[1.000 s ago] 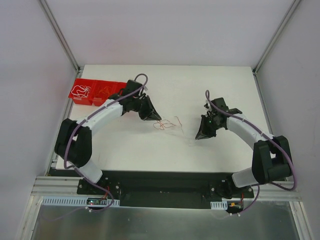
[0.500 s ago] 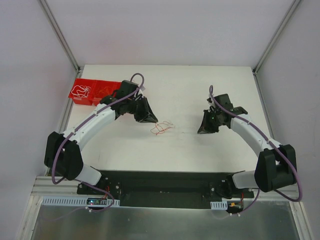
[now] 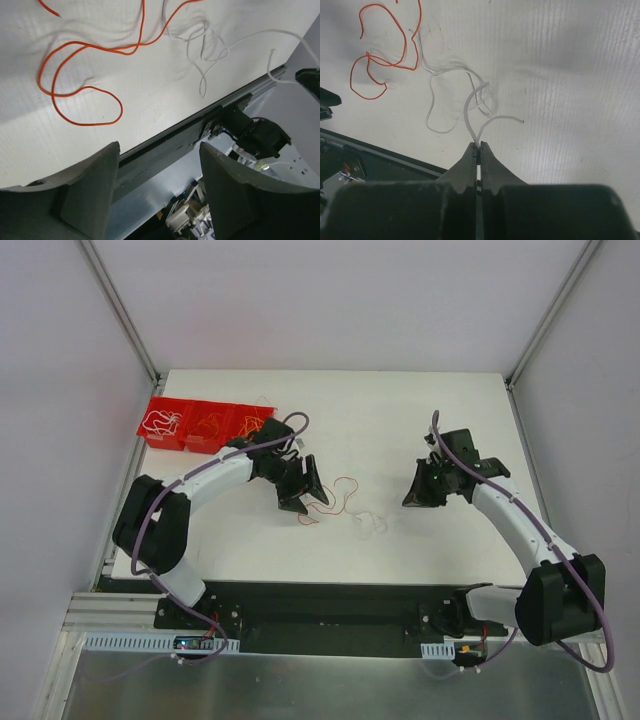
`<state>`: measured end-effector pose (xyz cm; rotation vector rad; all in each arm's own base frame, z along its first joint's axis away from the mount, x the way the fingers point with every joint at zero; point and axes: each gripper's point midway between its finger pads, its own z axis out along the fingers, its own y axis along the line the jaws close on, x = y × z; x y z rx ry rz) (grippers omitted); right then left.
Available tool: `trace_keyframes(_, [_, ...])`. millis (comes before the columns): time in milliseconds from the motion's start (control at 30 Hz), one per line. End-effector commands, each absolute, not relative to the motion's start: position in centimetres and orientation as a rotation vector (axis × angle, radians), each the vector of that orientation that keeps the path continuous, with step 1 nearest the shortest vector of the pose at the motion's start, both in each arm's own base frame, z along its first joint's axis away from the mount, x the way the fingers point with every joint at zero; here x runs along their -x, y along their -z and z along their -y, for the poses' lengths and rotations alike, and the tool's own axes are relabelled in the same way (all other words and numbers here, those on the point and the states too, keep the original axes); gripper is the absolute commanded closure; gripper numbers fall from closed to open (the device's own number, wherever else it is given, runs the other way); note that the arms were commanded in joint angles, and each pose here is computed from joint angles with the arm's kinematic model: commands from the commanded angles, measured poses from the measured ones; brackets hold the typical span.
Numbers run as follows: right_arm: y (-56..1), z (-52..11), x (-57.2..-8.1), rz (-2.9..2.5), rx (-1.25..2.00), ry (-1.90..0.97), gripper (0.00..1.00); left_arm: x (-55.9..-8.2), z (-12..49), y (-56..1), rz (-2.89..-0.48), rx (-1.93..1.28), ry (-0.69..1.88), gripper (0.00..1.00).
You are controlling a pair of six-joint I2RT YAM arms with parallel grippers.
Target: Untangle the cables
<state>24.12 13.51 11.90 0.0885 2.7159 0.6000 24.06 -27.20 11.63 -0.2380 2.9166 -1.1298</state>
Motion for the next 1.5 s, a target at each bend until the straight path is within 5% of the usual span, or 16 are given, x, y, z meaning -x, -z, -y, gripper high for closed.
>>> trace_keyframes(0, [-13.9, -13.3, -23.9, -2.667, -0.092, -0.595, 1.0, -24.8, 28.6, -11.6, -2.897, 0.088, 1.049, 0.27])
trace_keyframes(33, [-14.0, -13.1, -23.9, -2.665, -0.096, -0.592, 1.0, -25.1, 28.2, -10.9, -2.91, 0.085, 0.971, 0.21])
trace_keyframes(267, [-13.7, -13.1, -23.6, -2.682, -0.084, -0.589, 1.0, -25.2, 25.3, -8.7, -2.936, -0.06, 0.483, 0.17])
trace_keyframes(567, [-13.5, -13.2, -23.6, -2.694, -0.076, -0.607, 0.99, -26.1, 26.0, -5.4, -3.068, -0.121, 0.389, 0.21])
trace_keyframes(800, [-13.0, -13.2, -23.0, -2.702, -0.08, -0.629, 1.0, -28.1, 27.2, -3.3, -3.082, -0.145, 0.351, 0.46])
trace_keyframes(967, [-13.1, -13.4, -23.1, -2.693, -0.077, -0.642, 1.0, -29.2, 25.7, -4.4, -2.999, -0.163, 0.243, 0.97])
trace_keyframes(1000, [-13.1, -13.4, -23.1, -2.694, -0.074, -0.642, 1.0, -29.4, 24.9, -5.1, -2.964, -0.157, 0.204, 1.0])
trace_keyframes(1467, [-13.0, -13.1, -23.6, -2.688, -0.095, -0.63, 1.0, -31.4, 13.6, -27.2, -2.242, 0.022, -0.001, 1.0])
